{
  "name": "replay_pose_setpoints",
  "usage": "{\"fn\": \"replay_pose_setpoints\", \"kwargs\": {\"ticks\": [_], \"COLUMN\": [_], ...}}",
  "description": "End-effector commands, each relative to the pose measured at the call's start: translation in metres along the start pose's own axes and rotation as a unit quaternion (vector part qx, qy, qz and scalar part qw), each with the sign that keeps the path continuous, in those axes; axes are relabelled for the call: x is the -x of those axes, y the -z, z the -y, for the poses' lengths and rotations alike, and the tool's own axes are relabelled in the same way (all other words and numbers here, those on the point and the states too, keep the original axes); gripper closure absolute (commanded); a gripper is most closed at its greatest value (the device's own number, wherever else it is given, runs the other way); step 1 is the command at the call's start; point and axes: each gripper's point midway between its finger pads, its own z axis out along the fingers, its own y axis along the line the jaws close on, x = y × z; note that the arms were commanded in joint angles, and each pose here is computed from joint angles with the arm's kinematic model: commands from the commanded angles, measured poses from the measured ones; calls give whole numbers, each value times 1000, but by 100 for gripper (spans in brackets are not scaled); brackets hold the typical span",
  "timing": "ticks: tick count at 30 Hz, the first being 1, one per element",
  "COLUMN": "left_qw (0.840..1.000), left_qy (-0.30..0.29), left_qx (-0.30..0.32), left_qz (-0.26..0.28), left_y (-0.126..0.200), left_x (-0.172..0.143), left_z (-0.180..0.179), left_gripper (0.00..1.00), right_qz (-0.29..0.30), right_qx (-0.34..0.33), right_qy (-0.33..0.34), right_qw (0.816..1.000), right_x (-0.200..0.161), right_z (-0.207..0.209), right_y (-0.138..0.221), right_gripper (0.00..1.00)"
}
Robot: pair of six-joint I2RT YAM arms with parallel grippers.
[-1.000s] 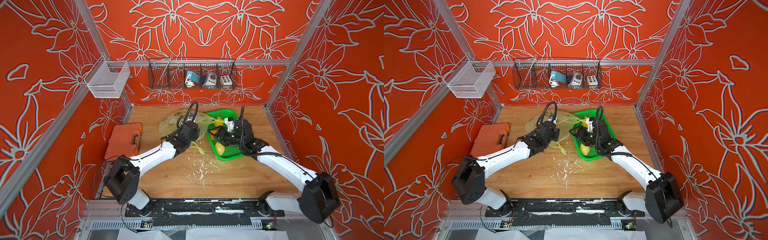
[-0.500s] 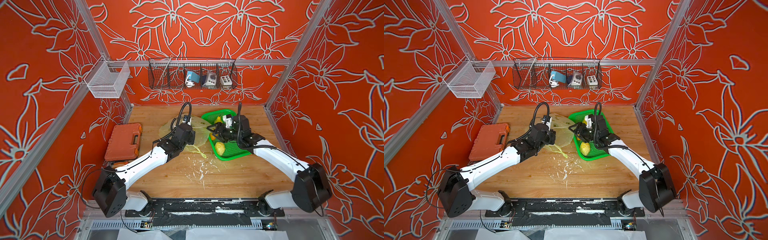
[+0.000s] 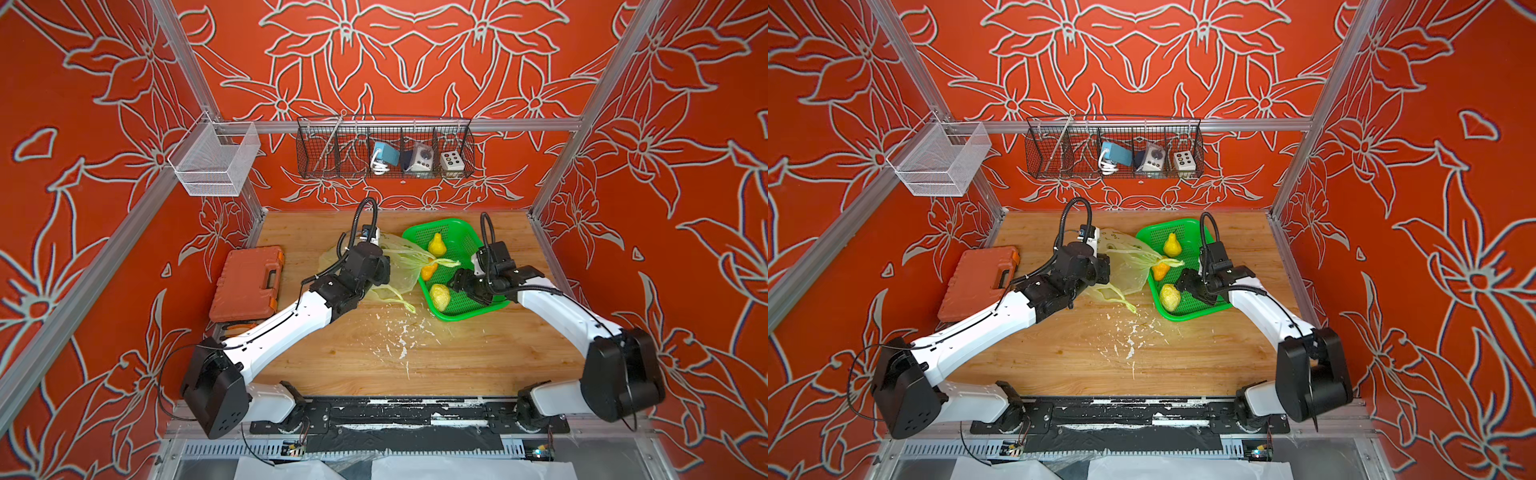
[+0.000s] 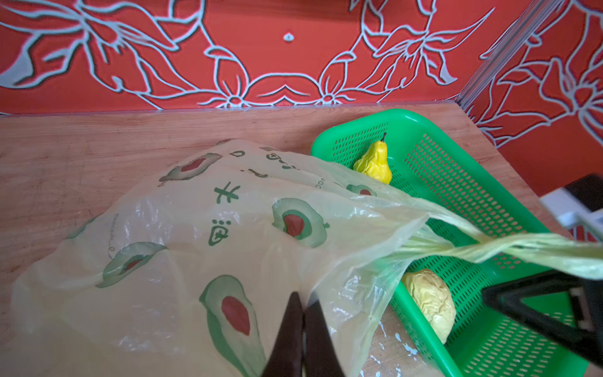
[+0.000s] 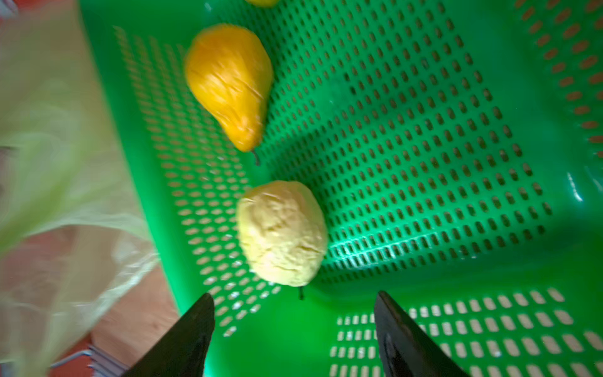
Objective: Place the pears into plastic bags & tie knots
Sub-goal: Pick up the pear from the basket.
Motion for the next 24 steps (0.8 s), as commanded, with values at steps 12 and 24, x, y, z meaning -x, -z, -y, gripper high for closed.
{"fn": "replay_pose_setpoints", "kwargs": {"ticks": [12,24], "left_qw": [999,999], "left_qy": [34,34], "left_qx": [-21,-21], "left_qz": [15,11], "left_y": [10,11], "left_x": [13,9], "left_z": [5,3], "left_gripper": [100,100], "right_qz": [-39,-40], "right_qx": [10,-4], "right_qy": [91,100], "right_qw": [995,994], "right_x": [5,-4], "right_z": [-13,-28], "right_y": [-35,-62], "right_gripper": [22,18]}}
